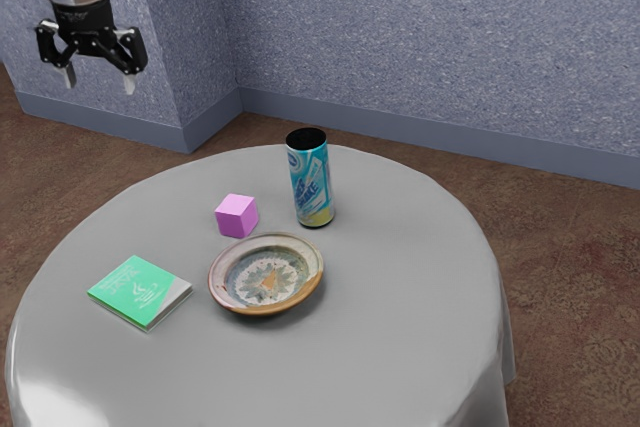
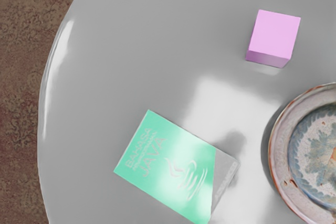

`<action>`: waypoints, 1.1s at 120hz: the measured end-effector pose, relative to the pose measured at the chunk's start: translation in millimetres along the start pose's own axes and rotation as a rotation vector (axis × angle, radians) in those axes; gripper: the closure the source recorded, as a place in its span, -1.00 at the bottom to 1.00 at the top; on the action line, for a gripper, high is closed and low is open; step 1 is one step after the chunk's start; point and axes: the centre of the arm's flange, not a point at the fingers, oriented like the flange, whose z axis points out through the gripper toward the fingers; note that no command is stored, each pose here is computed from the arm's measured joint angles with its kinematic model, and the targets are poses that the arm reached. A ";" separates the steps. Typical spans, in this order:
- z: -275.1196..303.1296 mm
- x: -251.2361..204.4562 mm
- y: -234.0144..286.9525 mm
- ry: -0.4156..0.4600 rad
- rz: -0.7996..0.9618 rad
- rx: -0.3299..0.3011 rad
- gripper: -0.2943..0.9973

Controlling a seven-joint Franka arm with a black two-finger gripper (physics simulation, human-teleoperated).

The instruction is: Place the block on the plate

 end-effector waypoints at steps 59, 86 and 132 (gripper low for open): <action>133.9 36.8 50.0 -0.156 0.017 0.005 -0.54; 200.3 62.3 63.5 -0.157 0.011 -0.028 -0.54; 291.2 96.3 98.9 -0.134 0.092 -0.092 -0.54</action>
